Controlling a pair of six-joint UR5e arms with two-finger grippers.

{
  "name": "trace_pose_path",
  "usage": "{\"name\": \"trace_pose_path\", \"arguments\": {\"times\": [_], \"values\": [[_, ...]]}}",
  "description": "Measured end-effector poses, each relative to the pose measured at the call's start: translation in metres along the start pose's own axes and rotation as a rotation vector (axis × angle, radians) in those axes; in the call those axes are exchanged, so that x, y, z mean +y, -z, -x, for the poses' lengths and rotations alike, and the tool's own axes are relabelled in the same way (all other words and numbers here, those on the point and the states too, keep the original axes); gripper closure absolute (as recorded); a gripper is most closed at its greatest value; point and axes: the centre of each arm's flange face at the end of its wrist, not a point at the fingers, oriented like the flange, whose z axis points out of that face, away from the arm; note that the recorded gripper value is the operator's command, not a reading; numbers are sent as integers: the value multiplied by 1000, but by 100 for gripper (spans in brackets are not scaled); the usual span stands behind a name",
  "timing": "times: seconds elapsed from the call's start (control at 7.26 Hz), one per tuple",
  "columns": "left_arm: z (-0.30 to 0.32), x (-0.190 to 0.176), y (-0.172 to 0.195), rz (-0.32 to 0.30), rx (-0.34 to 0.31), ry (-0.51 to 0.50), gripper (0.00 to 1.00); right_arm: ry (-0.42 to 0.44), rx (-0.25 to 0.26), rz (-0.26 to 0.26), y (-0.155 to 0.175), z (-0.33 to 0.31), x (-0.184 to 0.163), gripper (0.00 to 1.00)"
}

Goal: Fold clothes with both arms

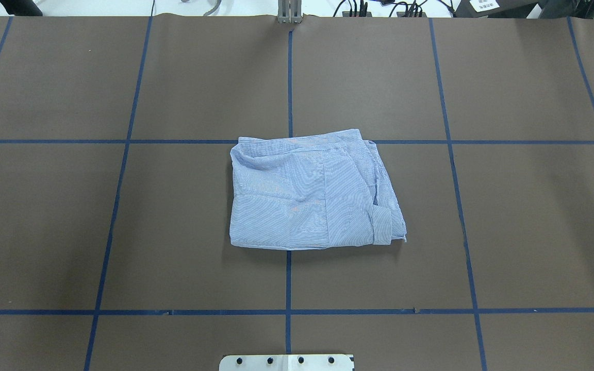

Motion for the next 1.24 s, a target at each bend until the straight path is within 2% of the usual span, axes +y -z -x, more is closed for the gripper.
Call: {"name": "trace_pose_path", "arguments": {"times": [0.28,0.69,0.96,1.24], "values": [[11,16,-15,31,22,-47,0,7,-13,-40,-5,-20,15,0],[14,17,-22,40,35,-76,0,15,-22,-85,9,-20,15,0],[12,15,-21,38,38,-80,0,-18,-34,-117,24,-34,17,0],[10,13,-19,33,39,-84,0,-52,-73,-130,33,-47,23,0]]}}
